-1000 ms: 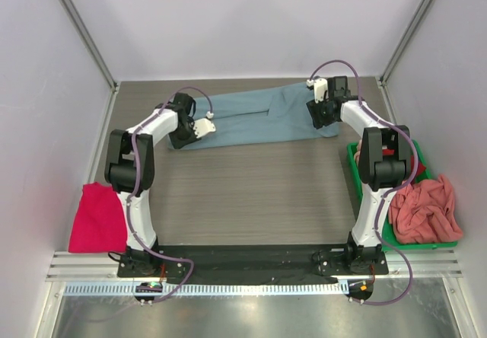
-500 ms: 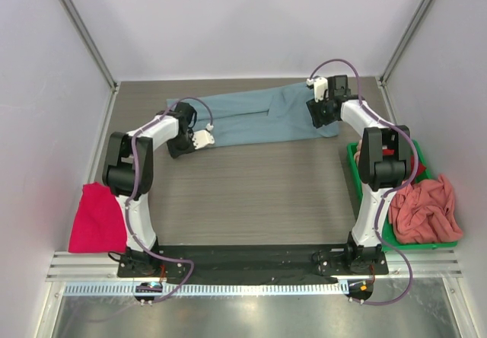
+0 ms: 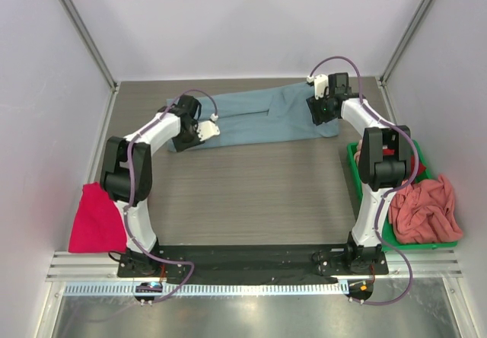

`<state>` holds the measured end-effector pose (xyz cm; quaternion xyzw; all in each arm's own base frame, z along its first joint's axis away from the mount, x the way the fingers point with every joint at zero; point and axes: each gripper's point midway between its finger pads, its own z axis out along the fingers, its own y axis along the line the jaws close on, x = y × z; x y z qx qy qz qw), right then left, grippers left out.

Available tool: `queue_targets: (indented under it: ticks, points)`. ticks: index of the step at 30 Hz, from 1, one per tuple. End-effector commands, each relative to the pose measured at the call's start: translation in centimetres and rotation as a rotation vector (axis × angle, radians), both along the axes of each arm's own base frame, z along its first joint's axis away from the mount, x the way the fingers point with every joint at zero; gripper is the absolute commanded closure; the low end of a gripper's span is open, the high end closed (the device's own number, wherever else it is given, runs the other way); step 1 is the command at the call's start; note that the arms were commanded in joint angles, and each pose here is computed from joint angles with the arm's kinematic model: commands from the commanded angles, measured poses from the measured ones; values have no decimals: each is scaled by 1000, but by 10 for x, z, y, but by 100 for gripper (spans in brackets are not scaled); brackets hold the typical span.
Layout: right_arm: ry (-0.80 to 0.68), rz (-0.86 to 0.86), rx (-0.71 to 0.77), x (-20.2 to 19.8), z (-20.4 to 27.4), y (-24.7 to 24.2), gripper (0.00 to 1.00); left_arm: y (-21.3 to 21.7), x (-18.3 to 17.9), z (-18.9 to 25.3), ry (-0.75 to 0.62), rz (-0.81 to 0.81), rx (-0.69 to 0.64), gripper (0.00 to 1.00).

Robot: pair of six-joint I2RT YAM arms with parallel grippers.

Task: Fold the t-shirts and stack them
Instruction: Fold the tshirt

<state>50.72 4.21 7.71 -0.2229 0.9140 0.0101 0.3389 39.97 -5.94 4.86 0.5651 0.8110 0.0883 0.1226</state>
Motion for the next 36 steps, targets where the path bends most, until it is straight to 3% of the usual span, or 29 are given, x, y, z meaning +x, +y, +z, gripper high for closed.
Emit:
queue_targets:
  ticks: [1,11,19,23,24,26,32,36]
  points:
    - [-50,4,18,7,19,2,48,1,29,31,-134,14,-13,67]
    - [-56,1,10,11,20,0,48,22,55,-2,-97,42,65,61]
    - [-50,0,8,14,15,0,48,24,37,-14,-13,36,62,63]
    - [-39,0,13,16,9,1,48,25,25,-21,38,41,63,79]
    - [-42,2,13,17,10,2,48,25,20,-22,58,42,56,89]
    - [-41,0,9,20,8,1,48,25,11,-22,78,44,50,98]
    - [-58,-16,-18,36,5,-4,48,14,-30,-8,156,30,22,100]
    - [-95,-38,-29,58,7,-7,48,0,-79,2,280,-7,-1,100]
